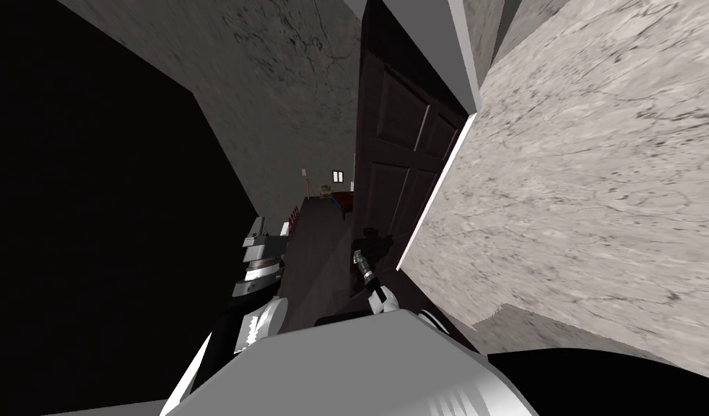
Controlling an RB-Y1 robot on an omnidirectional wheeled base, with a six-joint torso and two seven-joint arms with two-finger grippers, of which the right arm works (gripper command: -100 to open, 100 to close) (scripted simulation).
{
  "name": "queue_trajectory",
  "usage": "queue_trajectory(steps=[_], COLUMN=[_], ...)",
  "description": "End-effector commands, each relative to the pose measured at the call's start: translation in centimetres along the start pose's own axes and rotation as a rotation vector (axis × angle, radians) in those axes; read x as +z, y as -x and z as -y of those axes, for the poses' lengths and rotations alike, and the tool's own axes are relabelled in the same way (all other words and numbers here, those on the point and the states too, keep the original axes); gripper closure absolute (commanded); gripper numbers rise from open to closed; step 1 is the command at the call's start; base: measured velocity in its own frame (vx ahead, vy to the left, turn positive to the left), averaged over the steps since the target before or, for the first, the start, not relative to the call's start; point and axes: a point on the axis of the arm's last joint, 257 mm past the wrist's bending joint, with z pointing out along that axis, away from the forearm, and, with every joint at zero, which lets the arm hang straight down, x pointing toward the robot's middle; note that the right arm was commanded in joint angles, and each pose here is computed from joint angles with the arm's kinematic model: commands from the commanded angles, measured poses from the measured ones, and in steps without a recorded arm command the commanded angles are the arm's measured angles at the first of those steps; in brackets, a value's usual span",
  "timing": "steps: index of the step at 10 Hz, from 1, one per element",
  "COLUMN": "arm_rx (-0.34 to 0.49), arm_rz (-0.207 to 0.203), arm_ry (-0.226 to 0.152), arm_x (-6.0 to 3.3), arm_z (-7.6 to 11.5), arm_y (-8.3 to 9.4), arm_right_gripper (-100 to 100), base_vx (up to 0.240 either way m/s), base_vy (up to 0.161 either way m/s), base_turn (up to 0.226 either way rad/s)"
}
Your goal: Push the door open
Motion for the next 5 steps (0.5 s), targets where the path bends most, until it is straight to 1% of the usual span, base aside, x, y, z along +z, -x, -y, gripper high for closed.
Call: queue_trajectory(steps=[1,2,3,4,5], arm_rx=[-0.007,-0.007,-0.009,-0.010,-0.010], arm_rz=[0.020,0.020,0.042,0.058,0.058], arm_ry=[0.013,0.013,0.012,0.012,0.012], arm_x=[0.09,0.09,0.00,-0.07,-0.07], arm_z=[-0.5,-0.5,-0.5,-0.5,-0.5], arm_y=[1.3,1.3,2.2,2.9,2.9], arm_right_gripper=[100,100,100,100,100], base_vx=[0.159,0.138,0.137,0.170,0.122], base_vy=[0.082,0.047,0.081,0.115,0.069], base_turn=[-0.011,-0.010,-0.026,-0.062,-0.043])
